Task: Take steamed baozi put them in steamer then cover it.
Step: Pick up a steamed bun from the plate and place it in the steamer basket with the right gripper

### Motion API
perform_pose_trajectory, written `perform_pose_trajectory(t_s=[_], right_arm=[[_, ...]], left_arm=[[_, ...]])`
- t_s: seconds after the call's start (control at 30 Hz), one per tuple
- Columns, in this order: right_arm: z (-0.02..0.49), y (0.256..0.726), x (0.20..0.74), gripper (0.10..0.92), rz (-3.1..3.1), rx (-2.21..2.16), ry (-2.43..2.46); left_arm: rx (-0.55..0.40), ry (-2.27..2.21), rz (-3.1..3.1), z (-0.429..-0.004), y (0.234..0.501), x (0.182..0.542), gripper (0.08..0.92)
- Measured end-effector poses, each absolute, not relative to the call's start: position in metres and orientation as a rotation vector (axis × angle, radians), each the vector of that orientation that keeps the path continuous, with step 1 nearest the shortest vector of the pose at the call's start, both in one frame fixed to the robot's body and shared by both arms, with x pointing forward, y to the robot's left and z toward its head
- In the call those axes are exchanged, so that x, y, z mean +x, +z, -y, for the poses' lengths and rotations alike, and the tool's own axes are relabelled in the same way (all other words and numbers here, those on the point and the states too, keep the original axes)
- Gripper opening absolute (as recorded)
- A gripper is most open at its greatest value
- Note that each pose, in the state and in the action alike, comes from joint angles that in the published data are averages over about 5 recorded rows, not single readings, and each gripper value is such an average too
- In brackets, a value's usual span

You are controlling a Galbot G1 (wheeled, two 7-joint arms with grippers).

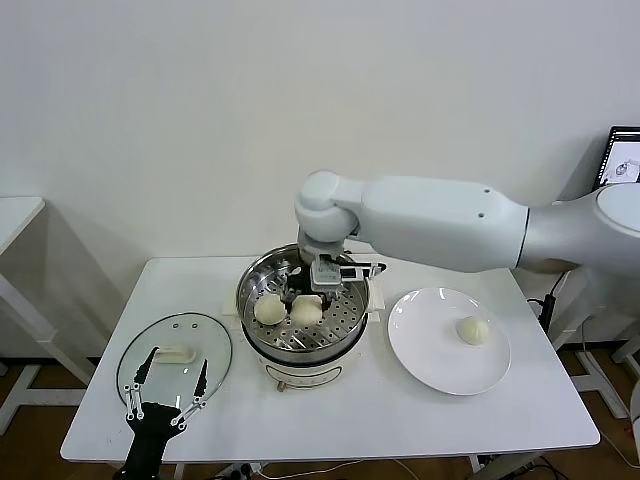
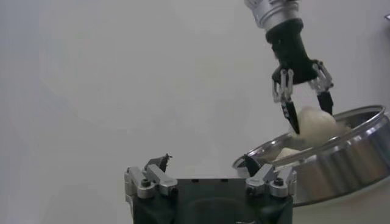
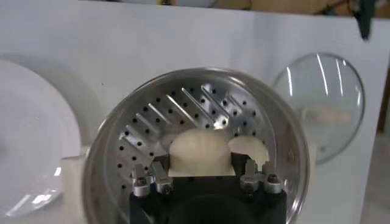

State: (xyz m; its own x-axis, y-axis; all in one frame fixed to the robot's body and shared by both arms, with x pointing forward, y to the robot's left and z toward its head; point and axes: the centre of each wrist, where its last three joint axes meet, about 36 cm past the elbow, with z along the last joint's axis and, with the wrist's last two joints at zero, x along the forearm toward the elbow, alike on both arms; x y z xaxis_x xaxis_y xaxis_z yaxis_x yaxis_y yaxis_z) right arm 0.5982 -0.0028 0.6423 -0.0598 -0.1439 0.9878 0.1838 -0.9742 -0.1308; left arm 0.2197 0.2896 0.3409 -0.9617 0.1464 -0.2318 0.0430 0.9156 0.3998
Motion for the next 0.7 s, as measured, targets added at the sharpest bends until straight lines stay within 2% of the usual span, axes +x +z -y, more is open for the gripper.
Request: perform_pose_trajectory(t_s=[0.47,0.7], right_arm=[[-0.009,0.613,0.589,0.711,0.193,-1.981,-2.070],[-0.010,0.609,0.588,0.810,0.210,-1.979,-2.073]], left_arm=[[0.134,0.577,-2.818,-0.290,0.340,0.219,0.823],[0.130,0.574,-2.817,-0.291,0.340,0.220,0.823]])
